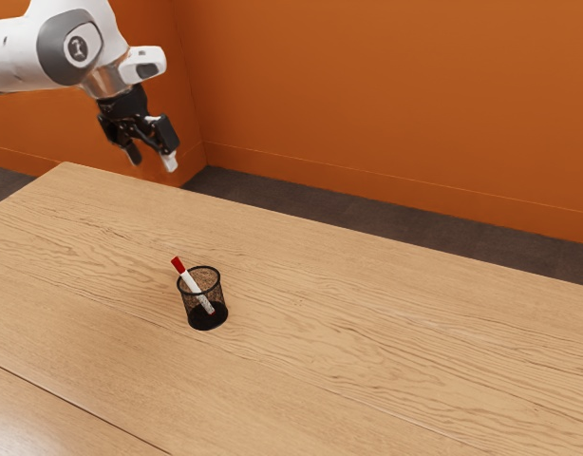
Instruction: Take the marker out of the pen holder and place it to the left of the pen holder.
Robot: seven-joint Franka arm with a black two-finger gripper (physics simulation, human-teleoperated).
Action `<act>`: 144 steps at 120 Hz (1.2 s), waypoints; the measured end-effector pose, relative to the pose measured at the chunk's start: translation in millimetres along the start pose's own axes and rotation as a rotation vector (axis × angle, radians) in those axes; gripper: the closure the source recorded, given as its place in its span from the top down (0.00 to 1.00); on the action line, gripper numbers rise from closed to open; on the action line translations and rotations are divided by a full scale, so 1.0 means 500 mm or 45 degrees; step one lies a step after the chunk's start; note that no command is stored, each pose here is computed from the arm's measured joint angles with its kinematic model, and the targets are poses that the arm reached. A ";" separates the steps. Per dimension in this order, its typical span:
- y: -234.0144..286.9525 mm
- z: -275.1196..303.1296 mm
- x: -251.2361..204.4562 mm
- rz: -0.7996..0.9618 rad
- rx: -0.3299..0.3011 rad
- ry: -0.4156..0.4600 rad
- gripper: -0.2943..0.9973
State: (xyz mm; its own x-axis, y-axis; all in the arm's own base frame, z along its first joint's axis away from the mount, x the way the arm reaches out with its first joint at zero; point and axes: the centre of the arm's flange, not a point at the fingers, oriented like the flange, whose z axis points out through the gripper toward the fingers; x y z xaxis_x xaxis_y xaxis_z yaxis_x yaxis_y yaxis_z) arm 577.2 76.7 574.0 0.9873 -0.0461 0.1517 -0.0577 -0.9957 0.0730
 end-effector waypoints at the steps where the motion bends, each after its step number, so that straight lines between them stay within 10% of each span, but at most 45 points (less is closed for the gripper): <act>1: 0.003 -0.002 0.000 0.002 0.001 -0.003 0.74; 50: 0.020 0.255 -0.066 -0.119 -0.040 -0.347 0.75; 144: -0.083 0.420 0.001 -0.171 -0.147 -0.363 0.48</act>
State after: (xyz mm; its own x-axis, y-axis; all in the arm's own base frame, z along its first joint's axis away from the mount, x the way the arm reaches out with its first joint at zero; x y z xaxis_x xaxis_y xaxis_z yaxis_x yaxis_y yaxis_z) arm 611.0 101.0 364.0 0.9879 0.0479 -0.1473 0.0755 -0.9794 0.1875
